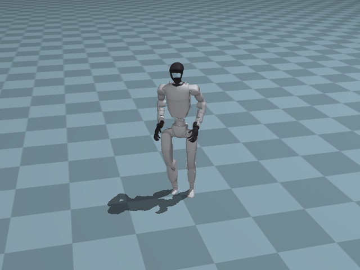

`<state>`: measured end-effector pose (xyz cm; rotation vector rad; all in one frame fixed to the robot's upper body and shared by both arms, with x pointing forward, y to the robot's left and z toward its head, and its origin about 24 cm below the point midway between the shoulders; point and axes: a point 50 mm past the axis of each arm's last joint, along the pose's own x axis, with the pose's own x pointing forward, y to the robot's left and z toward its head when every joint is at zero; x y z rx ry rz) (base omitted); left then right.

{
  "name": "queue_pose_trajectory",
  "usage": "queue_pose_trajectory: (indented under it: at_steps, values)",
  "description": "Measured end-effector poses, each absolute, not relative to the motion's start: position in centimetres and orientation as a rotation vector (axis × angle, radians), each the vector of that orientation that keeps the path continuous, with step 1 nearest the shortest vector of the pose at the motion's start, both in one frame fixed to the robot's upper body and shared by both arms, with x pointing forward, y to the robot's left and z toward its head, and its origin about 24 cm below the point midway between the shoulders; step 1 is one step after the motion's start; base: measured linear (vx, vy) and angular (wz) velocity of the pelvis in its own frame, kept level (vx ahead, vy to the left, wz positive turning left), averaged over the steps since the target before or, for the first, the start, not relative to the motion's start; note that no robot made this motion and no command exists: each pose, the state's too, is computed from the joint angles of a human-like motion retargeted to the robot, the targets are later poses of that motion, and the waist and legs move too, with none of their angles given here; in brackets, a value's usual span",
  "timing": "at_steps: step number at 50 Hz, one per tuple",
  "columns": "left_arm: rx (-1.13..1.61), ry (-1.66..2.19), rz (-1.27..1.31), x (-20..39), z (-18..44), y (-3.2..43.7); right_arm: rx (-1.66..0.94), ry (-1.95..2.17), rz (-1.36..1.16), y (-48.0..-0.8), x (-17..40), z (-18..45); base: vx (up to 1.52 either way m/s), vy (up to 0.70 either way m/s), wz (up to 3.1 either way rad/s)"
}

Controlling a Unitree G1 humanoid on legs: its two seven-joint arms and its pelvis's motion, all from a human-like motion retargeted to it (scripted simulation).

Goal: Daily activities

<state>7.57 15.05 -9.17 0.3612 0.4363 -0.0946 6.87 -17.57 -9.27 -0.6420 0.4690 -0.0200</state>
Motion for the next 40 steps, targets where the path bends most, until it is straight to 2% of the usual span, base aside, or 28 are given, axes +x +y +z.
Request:
queue_pose_trajectory:
  at_steps: [8,15,23,32,40]
  values:
    - [0.378,0.367,-0.18,7.1,-8.3,14.2,-0.688,0.402,0.027,-16.1,5.5,-8.5,0.0,0.0,0.02]
    - [0.437,0.166,-0.187,10.2,-6.0,14.9,-0.759,0.111,-0.008,-16.2,8.4,-5.1,0.0,0.0,0.0]
    - [0.434,-0.1,-0.043,16.2,-2.1,15.9,-0.863,-0.222,-0.111,-17.7,13.6,-0.9,0.0,0.0,0.0]
    - [0.216,-0.376,0.182,20.8,3.4,14.3,-0.867,-0.49,-0.251,-17.4,17.1,3.6,0.0,0.0,0.0]
    - [-0.198,-0.823,0.334,23.2,14.2,12.5,-0.673,-0.982,-0.55,-17.1,19.1,13.7,-0.01,-0.02,-0.12]
